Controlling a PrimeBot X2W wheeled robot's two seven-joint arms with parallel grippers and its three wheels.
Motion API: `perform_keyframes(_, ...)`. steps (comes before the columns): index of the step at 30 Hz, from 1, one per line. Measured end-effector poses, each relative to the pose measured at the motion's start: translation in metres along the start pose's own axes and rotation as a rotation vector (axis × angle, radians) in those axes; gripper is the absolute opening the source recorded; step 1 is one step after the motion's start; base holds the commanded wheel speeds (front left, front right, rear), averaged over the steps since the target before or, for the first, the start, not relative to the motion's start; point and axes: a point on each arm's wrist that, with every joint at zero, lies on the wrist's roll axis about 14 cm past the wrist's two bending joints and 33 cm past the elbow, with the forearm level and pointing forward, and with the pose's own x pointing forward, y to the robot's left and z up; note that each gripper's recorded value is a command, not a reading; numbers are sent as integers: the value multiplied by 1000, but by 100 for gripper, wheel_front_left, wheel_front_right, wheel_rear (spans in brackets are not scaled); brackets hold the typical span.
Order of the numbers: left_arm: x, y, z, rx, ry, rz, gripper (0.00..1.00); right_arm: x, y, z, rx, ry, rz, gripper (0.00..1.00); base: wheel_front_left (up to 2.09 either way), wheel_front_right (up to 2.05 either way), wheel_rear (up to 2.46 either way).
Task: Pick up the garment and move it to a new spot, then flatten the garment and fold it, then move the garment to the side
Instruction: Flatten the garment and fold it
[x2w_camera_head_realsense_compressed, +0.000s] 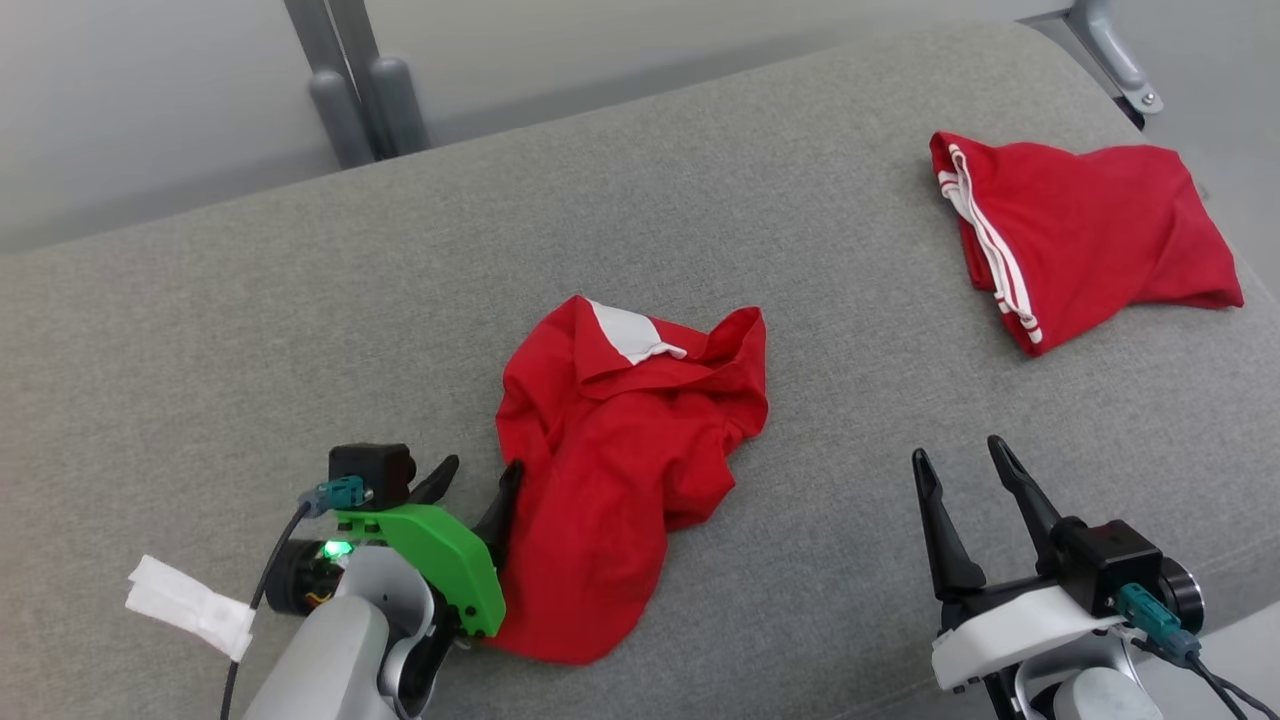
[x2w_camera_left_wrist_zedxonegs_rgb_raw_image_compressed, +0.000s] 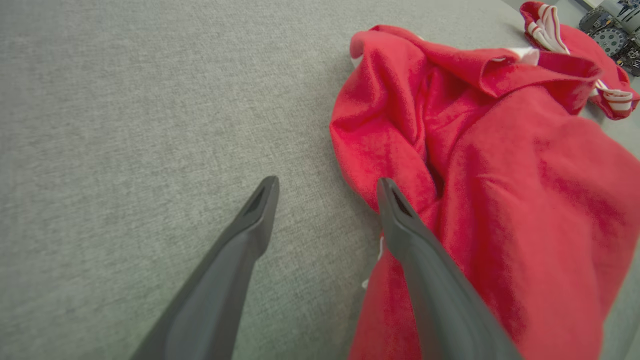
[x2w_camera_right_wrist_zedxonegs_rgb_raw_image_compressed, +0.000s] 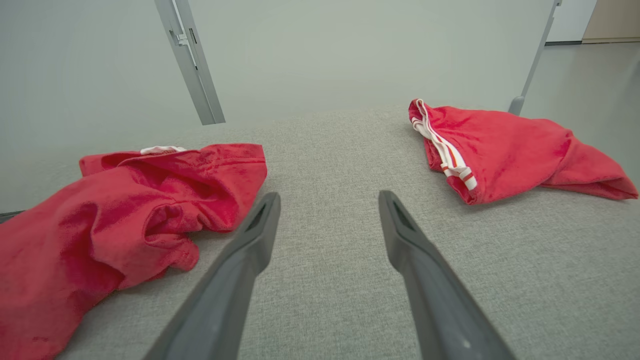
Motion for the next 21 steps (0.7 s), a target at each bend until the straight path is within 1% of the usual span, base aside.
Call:
perform_keyframes(3, 14, -12, -14, 1, 80, -59, 100, 4, -4, -3, -2, 13, -17, 100, 0, 0, 0)
perform_keyframes(6, 22, -31, -25, -54, 133, -127, 100, 4, -9, -9, -5, 33, -35, 100, 0, 0, 0)
perform_keyframes(8, 27, -35, -28, -37, 152, -154, 100, 6, -12, -11, -8, 42, -42, 100, 0, 0, 0)
perform_keyframes(9, 28, -36, -30, -36, 161, -161, 42, 6, -12, -13, -9, 46, -42, 100, 0, 0, 0)
perform_keyframes(10, 28, -37, -30, -51, 162, -165, 16, 7, -11, -14, -7, 50, -40, 100, 0, 0, 0)
perform_keyframes(11, 29, -38, -29, -64, 155, -169, 0, 8, -9, -15, -5, 52, -36, 100, 0, 0, 0)
perform_keyframes(13, 27, -42, -30, -46, 160, -186, 0, 9, -7, -15, -2, 51, -30, 100, 0, 0, 0)
perform_keyframes(16, 24, -50, -23, -59, 121, -209, 0, 11, -5, -13, 3, 43, -21, 100, 0, 0, 0)
perform_keyframes(21, 22, -49, 30, -16, -66, -222, 0, 12, -1, -10, 8, 32, -11, 100, 0, 0, 0)
